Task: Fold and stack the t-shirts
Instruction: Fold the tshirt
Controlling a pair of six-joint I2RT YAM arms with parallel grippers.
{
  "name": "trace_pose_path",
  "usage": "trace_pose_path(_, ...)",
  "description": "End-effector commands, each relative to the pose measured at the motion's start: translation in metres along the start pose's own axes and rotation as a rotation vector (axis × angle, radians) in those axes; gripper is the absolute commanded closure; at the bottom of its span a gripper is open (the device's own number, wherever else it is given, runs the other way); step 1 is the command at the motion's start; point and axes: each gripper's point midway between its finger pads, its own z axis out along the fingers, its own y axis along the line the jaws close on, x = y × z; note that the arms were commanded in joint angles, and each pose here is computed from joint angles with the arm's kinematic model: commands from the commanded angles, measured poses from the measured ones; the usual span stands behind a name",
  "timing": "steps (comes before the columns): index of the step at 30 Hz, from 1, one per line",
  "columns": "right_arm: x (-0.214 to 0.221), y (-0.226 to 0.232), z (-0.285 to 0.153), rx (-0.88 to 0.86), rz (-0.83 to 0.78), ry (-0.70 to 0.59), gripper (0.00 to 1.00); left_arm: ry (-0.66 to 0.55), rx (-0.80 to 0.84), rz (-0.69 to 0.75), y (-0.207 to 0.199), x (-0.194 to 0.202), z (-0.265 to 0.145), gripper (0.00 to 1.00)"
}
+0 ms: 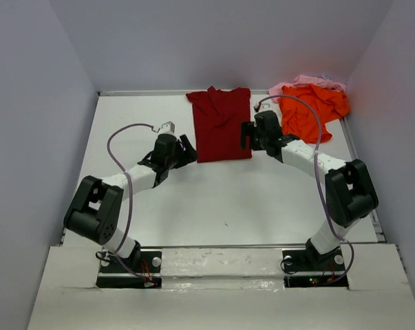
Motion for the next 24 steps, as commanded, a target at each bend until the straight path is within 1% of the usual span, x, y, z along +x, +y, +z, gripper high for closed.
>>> trace_pose_path(1,0.033,-0.002,0.005,0.012,0.1,0.039,0.15,-0.049,0.116,-0.087,-0.02,-0.002,0.006,0.24)
trace_pose_path(4,0.054,-0.005,0.007,0.012,0.126,0.068,0.15,-0.009,0.116,-0.098,-0.013,0.018,0.015,0.24)
trace_pose_path(8,0.068,-0.007,0.012,0.023,0.144,0.092,0.15,0.01,0.114,-0.096,-0.009,0.03,0.023,0.24)
trace_pose_path(13,0.073,-0.01,0.02,0.042,0.15,0.093,0.15,-0.001,0.14,-0.094,-0.012,0.032,0.029,0.24)
trace_pose_path(16,0.077,-0.013,0.026,0.062,0.15,0.097,0.15,0.011,0.145,-0.093,-0.011,0.036,0.036,0.24)
trace_pose_path(18,0.082,-0.014,0.029,0.066,0.154,0.106,0.15,0.036,0.135,-0.081,-0.007,0.043,0.043,0.24)
trace_pose_path(24,0.092,-0.016,0.039,0.084,0.16,0.131,0.16,0.041,0.113,-0.061,-0.002,0.046,0.051,0.24)
